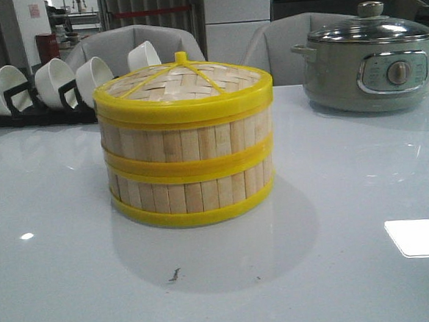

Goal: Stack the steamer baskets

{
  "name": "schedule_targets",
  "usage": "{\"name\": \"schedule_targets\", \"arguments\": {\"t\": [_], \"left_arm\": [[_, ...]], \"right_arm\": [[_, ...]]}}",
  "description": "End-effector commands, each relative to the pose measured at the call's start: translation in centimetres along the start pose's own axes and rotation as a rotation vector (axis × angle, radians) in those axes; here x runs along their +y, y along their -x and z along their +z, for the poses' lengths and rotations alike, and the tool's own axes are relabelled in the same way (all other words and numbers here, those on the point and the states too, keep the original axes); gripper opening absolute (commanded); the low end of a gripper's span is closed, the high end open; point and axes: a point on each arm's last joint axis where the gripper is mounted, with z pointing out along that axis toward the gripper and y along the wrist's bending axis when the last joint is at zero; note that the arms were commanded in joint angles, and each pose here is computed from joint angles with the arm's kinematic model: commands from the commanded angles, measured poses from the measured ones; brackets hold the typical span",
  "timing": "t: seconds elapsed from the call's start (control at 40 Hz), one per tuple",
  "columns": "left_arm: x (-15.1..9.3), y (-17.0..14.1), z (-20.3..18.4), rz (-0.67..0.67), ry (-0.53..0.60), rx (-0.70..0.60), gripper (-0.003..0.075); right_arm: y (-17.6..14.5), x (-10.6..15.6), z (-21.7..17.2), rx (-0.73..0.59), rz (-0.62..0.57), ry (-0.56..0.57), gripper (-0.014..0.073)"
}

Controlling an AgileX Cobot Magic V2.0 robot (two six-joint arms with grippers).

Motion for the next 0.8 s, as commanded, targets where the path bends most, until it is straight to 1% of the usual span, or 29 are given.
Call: {"name": "schedule_targets", "arguments": {"t": [0.0, 0.3, 0.45, 0.72, 0.78], "left_arm": [[-0.27, 1.42, -0.11, -0.007, -0.028, -0.089, 0.0088], [-0.25, 1.43, -0.11, 0.0, -0.026, -0.09, 0.0088], [0.28, 1.64, -0.14, 0.145, 0.04, -0.111, 0.0088], [0.32, 1.64, -0.14, 0.155, 0.046, -0.11, 0.0088], [0.24, 1.74, -0.15, 0.134, 0.036, -0.122, 0.0088]], "right_arm": [[1.66, 0.14, -0.23, -0.112, -0.017, 0.006, 0.0048], [1.66, 0.14, -0.23, -0.112, -0.017, 0.006, 0.0048], [1.66, 0.14, -0.23, -0.112, -0.017, 0.006, 0.0048], [1.66, 0.14, -0.23, -0.112, -0.017, 0.006, 0.0048], [1.66, 0.14, -0.23, -0.112, -0.017, 0.006, 0.0048]]}}
